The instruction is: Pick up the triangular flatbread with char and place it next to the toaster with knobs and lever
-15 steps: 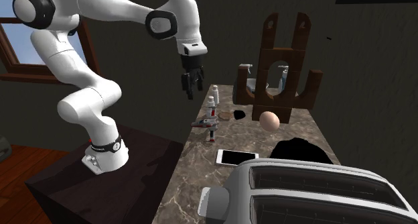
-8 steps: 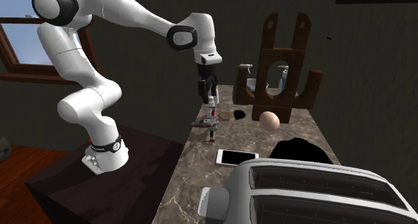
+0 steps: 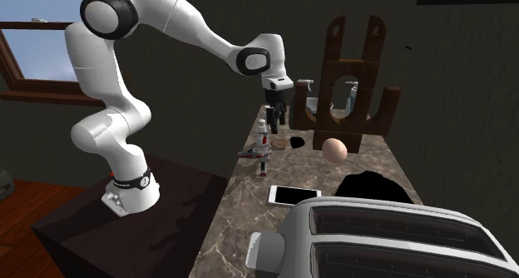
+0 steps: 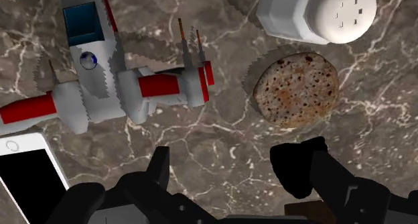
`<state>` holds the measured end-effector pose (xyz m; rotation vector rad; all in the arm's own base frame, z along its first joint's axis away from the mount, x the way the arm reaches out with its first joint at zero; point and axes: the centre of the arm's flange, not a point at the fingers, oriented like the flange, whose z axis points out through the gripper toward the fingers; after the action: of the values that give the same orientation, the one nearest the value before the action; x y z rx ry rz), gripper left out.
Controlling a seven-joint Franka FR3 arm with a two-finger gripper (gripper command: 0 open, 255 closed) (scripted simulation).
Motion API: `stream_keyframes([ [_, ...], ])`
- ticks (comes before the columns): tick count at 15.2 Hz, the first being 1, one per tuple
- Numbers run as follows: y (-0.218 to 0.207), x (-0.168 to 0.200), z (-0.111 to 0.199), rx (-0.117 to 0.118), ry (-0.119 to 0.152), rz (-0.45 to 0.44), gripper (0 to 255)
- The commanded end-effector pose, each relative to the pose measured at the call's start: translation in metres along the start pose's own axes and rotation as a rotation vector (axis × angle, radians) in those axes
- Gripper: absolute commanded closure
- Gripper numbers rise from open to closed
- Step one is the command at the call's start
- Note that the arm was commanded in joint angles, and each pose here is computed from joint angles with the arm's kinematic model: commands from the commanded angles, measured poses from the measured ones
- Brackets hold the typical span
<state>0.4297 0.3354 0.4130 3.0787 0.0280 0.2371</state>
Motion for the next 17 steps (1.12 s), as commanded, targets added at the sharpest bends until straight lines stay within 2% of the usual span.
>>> stream_keyframes([
  [1,-0.019,0.007,0.015,-0.006,0.009,0.008,0],
  [7,-0.08,0.029,0.056,-0.025,0.028,0.022,0],
  [14,-0.079,0.03,0.093,-0.025,0.028,0.022,0],
  [17,-0.079,0.03,0.096,-0.025,0.028,0.022,0],
])
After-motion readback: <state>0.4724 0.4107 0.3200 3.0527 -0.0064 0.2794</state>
